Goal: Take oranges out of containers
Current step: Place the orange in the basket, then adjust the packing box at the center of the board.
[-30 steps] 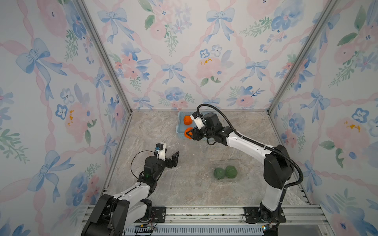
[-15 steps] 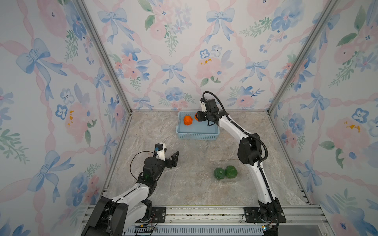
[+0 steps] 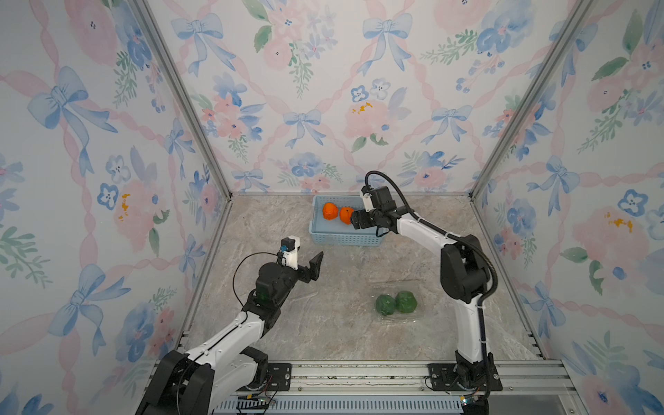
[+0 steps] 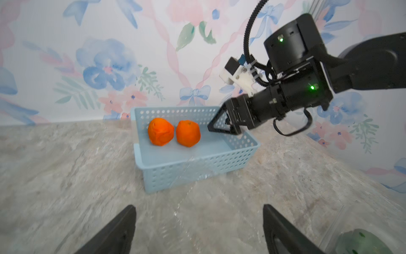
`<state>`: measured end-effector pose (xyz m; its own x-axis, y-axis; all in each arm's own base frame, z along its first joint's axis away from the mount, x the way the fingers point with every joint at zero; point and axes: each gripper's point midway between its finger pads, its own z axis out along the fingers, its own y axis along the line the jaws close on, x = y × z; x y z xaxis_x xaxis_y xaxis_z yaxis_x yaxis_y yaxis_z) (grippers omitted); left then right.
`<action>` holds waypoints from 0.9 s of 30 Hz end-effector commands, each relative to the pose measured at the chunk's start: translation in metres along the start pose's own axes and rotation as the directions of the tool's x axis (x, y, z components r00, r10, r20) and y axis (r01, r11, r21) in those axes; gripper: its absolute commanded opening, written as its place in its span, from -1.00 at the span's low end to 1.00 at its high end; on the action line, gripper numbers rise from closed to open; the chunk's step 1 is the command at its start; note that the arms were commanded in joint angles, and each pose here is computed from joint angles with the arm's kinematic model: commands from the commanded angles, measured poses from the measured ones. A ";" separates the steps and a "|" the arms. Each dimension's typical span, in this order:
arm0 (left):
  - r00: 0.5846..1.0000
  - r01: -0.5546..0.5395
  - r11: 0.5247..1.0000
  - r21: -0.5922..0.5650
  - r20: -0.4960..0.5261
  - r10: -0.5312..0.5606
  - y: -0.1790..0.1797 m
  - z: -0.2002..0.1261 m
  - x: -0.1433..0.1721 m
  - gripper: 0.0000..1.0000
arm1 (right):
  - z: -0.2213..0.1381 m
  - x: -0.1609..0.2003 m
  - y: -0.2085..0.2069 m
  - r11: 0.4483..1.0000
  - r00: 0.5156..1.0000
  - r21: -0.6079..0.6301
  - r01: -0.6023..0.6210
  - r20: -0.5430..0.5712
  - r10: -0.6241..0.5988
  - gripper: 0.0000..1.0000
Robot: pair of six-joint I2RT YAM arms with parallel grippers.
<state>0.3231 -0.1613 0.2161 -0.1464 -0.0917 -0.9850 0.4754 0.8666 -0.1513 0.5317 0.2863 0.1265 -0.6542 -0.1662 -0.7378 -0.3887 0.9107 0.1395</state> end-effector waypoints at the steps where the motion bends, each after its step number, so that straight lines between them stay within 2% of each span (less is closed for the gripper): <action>1: 0.994 -0.106 0.993 0.050 -0.013 0.107 -0.027 0.022 -0.019 0.83 | -0.094 -0.035 0.003 1.000 0.978 -0.026 0.001 0.206 0.004 0.18; 3: 0.990 -0.120 0.981 0.154 -0.056 0.130 -0.055 0.042 -0.014 0.84 | -0.129 0.009 -0.001 1.000 0.989 -0.021 -0.015 0.144 0.018 -0.67; 4: 0.988 -0.118 0.970 0.212 -0.076 0.137 -0.071 0.052 -0.009 0.84 | -0.149 0.031 -0.002 1.000 0.993 -0.010 -0.026 0.114 0.027 -0.94; 5: 0.984 -0.116 0.958 0.262 -0.101 0.146 -0.084 0.061 -0.001 0.84 | -0.160 0.053 0.000 1.000 0.997 -0.007 -0.029 0.078 0.030 -1.00; 7: 0.976 -0.116 0.926 0.358 -0.129 0.173 -0.116 0.081 0.012 0.84 | -0.182 0.104 0.007 1.000 1.000 0.005 -0.021 -0.013 0.021 -1.00; 10: 0.962 -0.077 0.885 0.458 -0.198 0.186 -0.151 0.105 0.044 0.84 | -0.211 0.162 0.020 1.000 0.991 0.030 0.004 -0.137 0.001 -1.00; 13: 0.949 -0.026 0.851 0.525 -0.254 0.185 -0.177 0.121 0.071 0.83 | -0.237 0.204 0.030 0.999 0.975 0.041 -0.009 -0.224 0.018 -1.00; 16: 0.939 0.006 0.829 0.560 -0.289 0.189 -0.196 0.129 0.090 0.83 | -0.263 0.232 0.030 0.996 0.957 0.076 -0.035 -0.285 0.055 -1.00; 21: 0.930 0.045 0.802 0.596 -0.319 0.184 -0.213 0.135 0.105 0.83 | -0.297 0.263 0.027 0.989 0.925 0.107 -0.102 -0.357 0.134 -1.00; 27: 0.917 0.080 0.796 0.601 -0.357 0.178 -0.218 0.133 0.120 0.83 | -0.301 0.306 0.028 0.978 0.864 0.143 -0.152 -0.461 0.202 -0.95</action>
<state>0.3218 -0.4212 0.1242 -0.3362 0.2463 -0.9090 0.8854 0.4117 -0.2159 0.1478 0.1657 0.1301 -0.8868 -0.1634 -0.4322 -0.2722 0.9406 0.2029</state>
